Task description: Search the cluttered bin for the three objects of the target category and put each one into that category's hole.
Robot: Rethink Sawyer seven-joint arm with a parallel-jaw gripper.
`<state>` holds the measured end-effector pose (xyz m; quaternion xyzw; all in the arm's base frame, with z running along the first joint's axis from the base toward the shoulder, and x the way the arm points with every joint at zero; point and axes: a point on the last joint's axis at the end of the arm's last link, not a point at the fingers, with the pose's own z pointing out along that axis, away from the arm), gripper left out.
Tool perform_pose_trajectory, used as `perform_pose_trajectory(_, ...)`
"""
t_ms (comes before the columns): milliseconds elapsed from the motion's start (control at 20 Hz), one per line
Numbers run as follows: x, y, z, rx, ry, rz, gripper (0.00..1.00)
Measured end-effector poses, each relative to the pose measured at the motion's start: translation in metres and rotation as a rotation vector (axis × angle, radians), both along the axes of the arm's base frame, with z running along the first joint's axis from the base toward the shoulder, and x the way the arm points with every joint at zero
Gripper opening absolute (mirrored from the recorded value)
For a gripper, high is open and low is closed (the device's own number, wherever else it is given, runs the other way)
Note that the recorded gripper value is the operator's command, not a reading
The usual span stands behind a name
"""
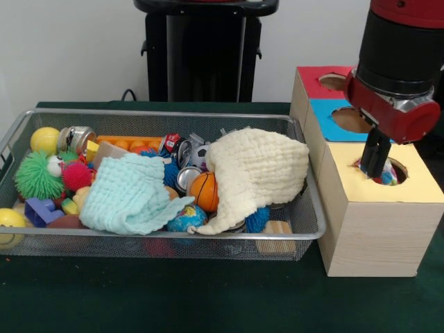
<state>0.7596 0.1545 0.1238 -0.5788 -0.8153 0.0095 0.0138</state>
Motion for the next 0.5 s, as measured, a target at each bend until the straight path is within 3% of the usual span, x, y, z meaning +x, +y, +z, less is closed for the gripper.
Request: perform_pose_trajectory(500,-0.03,0.007,-0.031,-0.008,0.031,0.006,0.0)
